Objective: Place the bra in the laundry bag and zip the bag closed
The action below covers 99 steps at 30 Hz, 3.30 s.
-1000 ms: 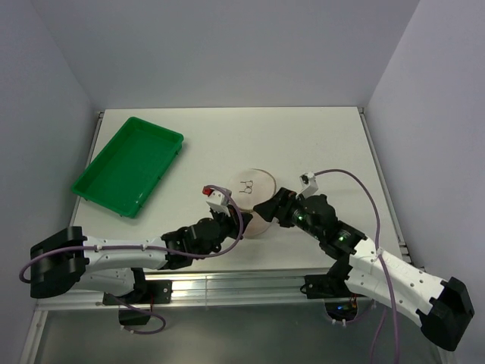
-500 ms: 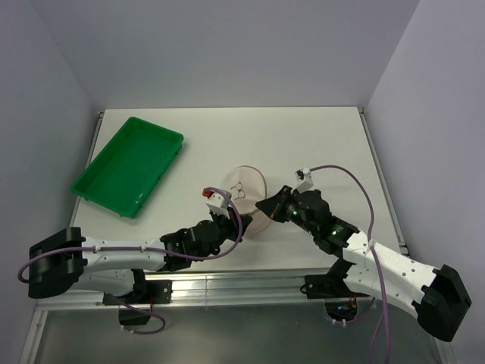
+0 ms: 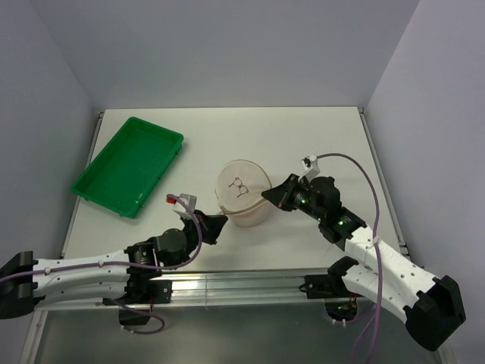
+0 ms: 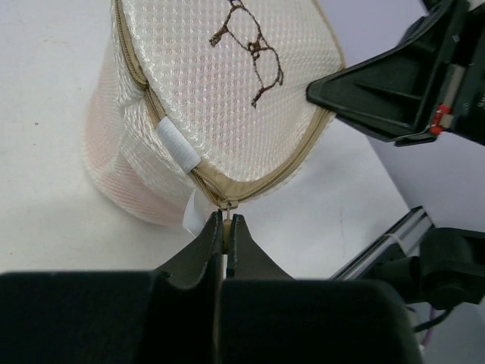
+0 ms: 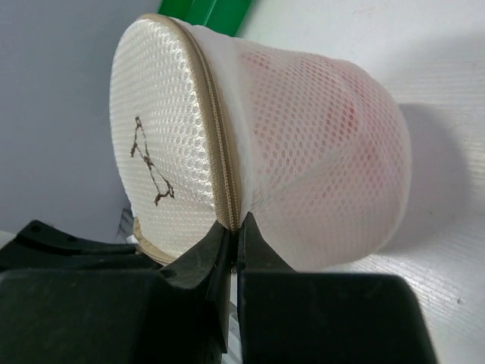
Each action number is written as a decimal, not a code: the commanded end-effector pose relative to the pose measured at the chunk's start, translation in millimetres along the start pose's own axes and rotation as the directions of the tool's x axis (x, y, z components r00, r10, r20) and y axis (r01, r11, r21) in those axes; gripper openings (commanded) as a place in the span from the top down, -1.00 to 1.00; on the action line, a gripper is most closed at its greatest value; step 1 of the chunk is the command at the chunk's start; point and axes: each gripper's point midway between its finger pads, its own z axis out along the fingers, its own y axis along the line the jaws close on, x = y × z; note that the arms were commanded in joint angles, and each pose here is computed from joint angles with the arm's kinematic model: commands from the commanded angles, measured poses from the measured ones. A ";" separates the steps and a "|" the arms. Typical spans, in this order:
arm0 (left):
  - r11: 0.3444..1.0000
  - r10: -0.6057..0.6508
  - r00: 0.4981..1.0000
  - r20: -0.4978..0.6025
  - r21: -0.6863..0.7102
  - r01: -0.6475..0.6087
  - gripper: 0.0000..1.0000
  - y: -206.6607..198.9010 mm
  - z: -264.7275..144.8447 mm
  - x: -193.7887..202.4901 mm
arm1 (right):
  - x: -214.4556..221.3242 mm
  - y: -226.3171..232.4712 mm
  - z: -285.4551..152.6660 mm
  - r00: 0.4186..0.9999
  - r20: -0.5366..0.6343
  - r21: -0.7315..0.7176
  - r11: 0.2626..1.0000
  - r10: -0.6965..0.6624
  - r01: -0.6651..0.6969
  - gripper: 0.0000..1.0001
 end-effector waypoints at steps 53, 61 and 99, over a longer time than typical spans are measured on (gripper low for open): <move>0.993 0.077 0.997 0.003 -0.088 -0.077 1.00 9.2 2.5 8.3 | -15.2 18.2 17.9 0.996 0.072 -0.017 0.998 -0.056 0.057 1.00; 0.985 0.101 0.995 0.013 -0.142 -0.098 0.99 23.0 -5.1 1.0 | -23.6 25.1 27.2 0.996 0.052 -0.029 0.996 -0.079 0.080 1.00; 0.974 0.214 0.970 -0.113 -0.052 -0.221 -0.98 -48.7 -1.5 -37.5 | -87.3 7.9 -119.2 0.876 0.425 0.149 0.972 -0.227 0.180 -0.99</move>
